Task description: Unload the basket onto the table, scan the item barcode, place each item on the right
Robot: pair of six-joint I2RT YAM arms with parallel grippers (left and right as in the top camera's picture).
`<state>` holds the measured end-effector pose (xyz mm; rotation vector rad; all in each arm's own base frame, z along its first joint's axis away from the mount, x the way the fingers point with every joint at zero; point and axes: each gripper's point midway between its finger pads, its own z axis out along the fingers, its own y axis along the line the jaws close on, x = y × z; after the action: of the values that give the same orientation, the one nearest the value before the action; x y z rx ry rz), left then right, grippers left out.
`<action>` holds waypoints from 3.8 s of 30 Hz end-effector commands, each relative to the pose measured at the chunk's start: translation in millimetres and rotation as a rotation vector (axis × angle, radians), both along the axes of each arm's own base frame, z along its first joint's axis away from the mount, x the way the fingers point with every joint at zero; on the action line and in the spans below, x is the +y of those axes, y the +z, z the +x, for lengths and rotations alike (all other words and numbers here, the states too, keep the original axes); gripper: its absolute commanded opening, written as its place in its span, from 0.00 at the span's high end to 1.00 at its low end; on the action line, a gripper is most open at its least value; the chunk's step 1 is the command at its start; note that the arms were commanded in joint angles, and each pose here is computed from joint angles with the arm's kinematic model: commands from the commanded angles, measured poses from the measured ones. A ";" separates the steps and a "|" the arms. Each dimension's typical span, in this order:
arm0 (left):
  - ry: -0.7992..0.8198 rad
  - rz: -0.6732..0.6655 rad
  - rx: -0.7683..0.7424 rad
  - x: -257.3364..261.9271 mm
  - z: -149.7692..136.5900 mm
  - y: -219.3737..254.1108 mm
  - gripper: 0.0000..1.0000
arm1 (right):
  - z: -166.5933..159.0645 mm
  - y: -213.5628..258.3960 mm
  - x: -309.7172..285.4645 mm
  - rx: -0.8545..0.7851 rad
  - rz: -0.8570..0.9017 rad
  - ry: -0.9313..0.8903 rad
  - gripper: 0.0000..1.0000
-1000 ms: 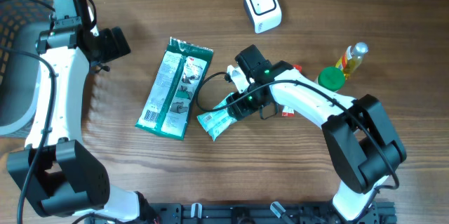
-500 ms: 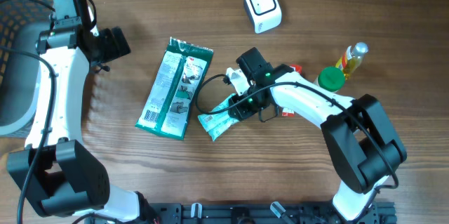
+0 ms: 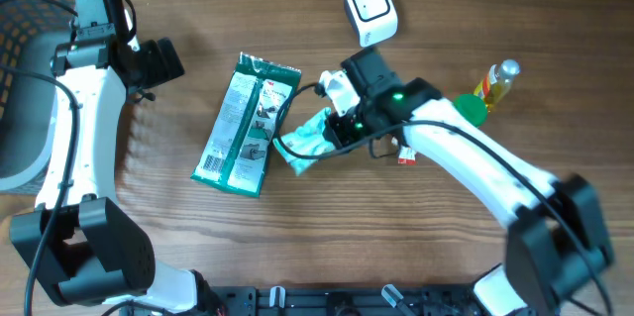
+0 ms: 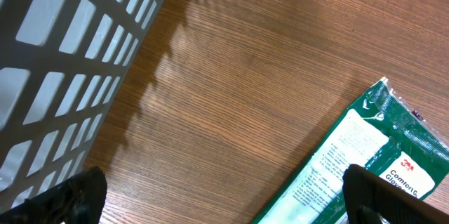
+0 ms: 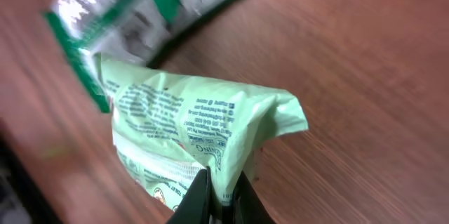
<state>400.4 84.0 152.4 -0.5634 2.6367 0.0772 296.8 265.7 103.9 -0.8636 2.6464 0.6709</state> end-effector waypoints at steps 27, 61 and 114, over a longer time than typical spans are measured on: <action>0.002 -0.006 -0.013 0.4 2.1 3.5 0.00 | -4.3 25.0 -2.7 -0.034 0.017 0.012 0.96; 0.002 -0.006 -0.013 0.4 2.1 3.5 0.00 | 243.4 106.1 -86.6 -0.958 -0.975 -0.231 0.96; 0.002 -0.006 -0.013 0.6 2.0 3.5 0.00 | -5.8 0.0 -88.5 0.219 -0.449 0.063 0.96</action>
<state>400.6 84.0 152.5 -0.5638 2.6358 0.0771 313.4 176.0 125.0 -1.0717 2.9322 0.0990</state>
